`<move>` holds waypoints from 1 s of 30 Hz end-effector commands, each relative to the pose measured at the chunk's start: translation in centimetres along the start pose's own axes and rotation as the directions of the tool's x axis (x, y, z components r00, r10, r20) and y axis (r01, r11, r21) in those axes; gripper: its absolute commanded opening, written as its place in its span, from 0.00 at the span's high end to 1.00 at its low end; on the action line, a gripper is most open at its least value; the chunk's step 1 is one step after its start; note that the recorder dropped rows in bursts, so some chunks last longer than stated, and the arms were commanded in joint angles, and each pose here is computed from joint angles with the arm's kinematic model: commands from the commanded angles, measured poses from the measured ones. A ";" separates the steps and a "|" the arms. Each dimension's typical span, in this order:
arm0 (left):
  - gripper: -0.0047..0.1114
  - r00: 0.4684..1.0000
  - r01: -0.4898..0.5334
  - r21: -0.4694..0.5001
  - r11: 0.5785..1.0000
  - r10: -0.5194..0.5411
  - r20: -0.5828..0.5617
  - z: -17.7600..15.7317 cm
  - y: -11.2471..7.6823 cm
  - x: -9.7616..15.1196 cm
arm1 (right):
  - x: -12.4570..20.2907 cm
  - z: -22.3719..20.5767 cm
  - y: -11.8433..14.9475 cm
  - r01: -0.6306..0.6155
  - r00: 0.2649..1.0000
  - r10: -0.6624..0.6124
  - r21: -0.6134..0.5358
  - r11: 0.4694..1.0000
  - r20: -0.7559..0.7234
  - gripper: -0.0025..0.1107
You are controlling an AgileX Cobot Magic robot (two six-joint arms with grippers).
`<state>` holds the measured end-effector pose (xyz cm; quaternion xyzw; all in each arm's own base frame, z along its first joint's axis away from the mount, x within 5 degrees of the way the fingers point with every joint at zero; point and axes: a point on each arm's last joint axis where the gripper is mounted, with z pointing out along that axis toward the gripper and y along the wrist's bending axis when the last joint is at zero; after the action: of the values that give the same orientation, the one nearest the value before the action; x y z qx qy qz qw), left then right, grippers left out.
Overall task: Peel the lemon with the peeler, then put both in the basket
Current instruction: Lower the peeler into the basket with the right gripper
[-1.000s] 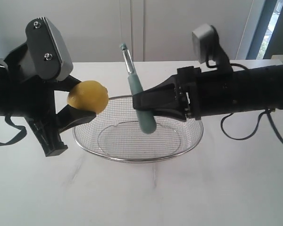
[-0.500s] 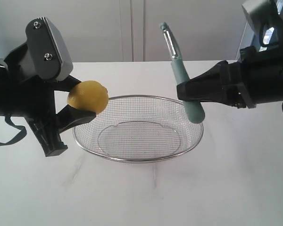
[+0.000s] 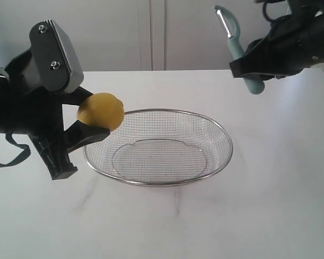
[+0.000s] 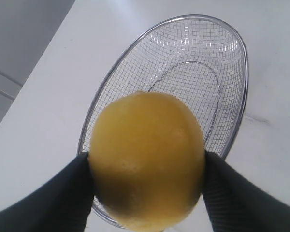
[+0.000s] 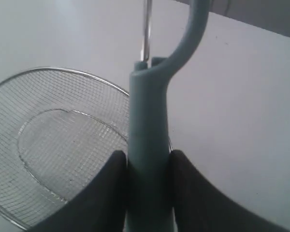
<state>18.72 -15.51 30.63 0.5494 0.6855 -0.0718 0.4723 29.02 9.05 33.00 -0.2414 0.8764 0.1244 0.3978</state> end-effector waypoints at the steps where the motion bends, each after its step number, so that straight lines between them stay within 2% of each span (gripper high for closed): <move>1: 0.96 1.000 0.024 0.004 1.000 -0.024 0.006 -0.2 -0.1 0.0 | 0.4 4.1 1.4 0.056 0.990 -0.055 0.003 0.998 -0.128 0.98; 4: 0.96 0.998 0.055 0.011 0.998 -0.056 0.016 -0.2 -0.1 -0.1 | 1.9 9.0 2.5 0.071 0.976 -0.077 -0.038 0.997 -0.204 0.98; 9: 0.96 0.998 0.063 0.013 0.998 -0.063 0.019 -0.2 -0.1 -0.2 | 4.6 14.1 3.1 0.069 0.950 -0.085 -0.063 0.996 -0.300 0.98; 19: 0.96 0.998 0.063 0.013 0.998 -0.063 0.019 -0.2 -0.1 -0.2 | 6.2 16.4 3.0 0.056 0.933 -0.076 -0.068 0.996 -0.351 0.98; 30: 0.96 0.998 0.063 0.013 0.998 -0.063 0.019 -0.2 -0.1 -0.2 | 7.4 18.0 4.8 0.080 0.913 -0.118 -0.112 0.990 -0.391 0.98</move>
<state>18.64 -15.60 30.64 0.5415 0.6914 -0.0845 0.4708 33.77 17.70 16.04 -0.3192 0.9208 0.0936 0.2037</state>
